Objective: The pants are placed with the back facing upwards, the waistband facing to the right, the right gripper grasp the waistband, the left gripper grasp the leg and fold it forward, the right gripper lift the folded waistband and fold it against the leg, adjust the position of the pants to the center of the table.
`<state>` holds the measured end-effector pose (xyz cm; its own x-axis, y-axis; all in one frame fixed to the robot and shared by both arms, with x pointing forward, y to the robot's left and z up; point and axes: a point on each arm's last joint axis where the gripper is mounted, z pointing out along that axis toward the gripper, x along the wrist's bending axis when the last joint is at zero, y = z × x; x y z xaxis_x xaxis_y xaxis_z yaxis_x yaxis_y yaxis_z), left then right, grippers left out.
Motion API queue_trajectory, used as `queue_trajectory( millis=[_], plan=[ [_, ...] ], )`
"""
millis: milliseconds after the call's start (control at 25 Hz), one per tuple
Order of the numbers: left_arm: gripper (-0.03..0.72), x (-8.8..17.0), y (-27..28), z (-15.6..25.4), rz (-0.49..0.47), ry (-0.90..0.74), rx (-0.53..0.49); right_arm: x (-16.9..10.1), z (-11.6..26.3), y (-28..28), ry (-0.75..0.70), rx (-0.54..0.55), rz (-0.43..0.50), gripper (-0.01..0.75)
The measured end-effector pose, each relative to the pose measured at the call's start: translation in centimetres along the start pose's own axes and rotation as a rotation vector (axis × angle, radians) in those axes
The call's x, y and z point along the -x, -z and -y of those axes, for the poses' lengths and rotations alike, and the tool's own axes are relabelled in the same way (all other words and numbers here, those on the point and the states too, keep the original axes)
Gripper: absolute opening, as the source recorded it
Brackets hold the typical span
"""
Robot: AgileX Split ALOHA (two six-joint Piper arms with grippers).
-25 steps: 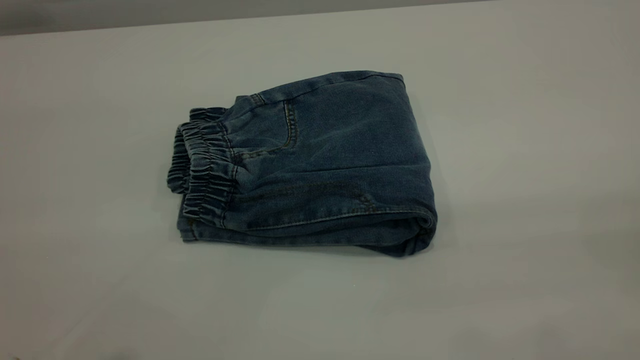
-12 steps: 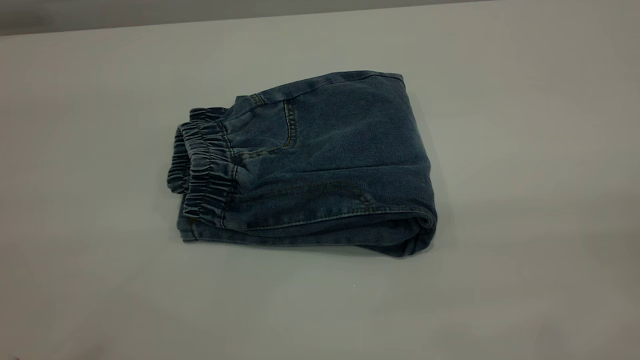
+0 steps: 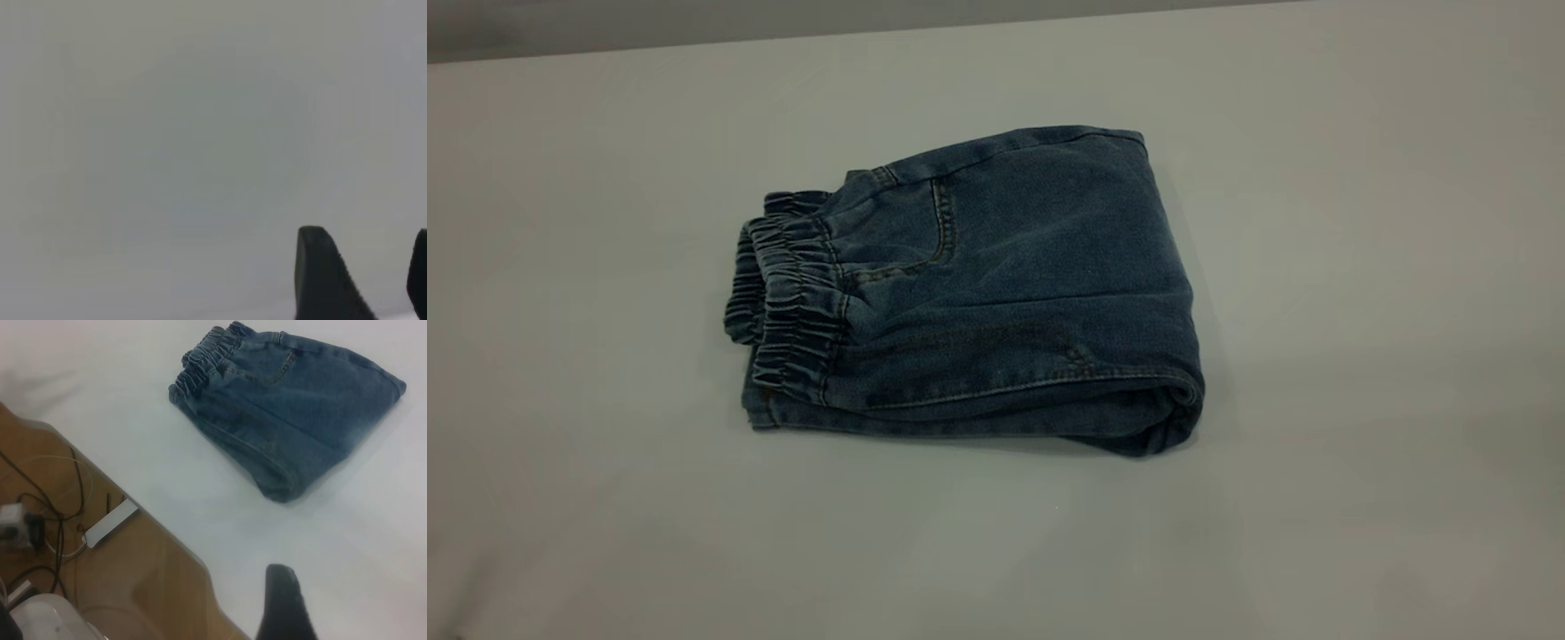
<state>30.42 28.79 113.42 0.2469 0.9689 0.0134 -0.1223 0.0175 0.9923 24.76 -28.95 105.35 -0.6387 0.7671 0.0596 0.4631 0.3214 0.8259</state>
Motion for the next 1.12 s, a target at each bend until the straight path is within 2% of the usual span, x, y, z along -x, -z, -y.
queue_trajectory(
  millis=[160, 480, 680, 920, 1120],
  plan=[
    [0.311, -0.4, 1.1, 1.8, -0.023, -0.054, -0.191, 0.0, 0.0, 0.0, 0.0, 0.0, 0.0, 0.408],
    [0.311, 0.6, 4.0, 4.7, 0.158, -0.172, -0.503, 0.0, 0.0, 0.0, 0.0, 0.0, 0.0, 0.408],
    [0.311, 0.6, 5.3, 5.9, 0.196, -0.197, -0.653, 0.0, 0.0, 0.0, 0.0, 0.0, 0.0, 0.408],
    [0.311, 0.6, 6.0, 6.7, 0.15, -0.038, -0.776, 0.0, 0.0, 0.0, 0.0, 0.0, 0.0, 0.408],
    [0.311, 0.6, 6.2, 7.2, 0.141, -0.017, -0.791, 0.0, 0.0, 0.0, 0.0, 0.0, 0.0, 0.408]
  ],
)
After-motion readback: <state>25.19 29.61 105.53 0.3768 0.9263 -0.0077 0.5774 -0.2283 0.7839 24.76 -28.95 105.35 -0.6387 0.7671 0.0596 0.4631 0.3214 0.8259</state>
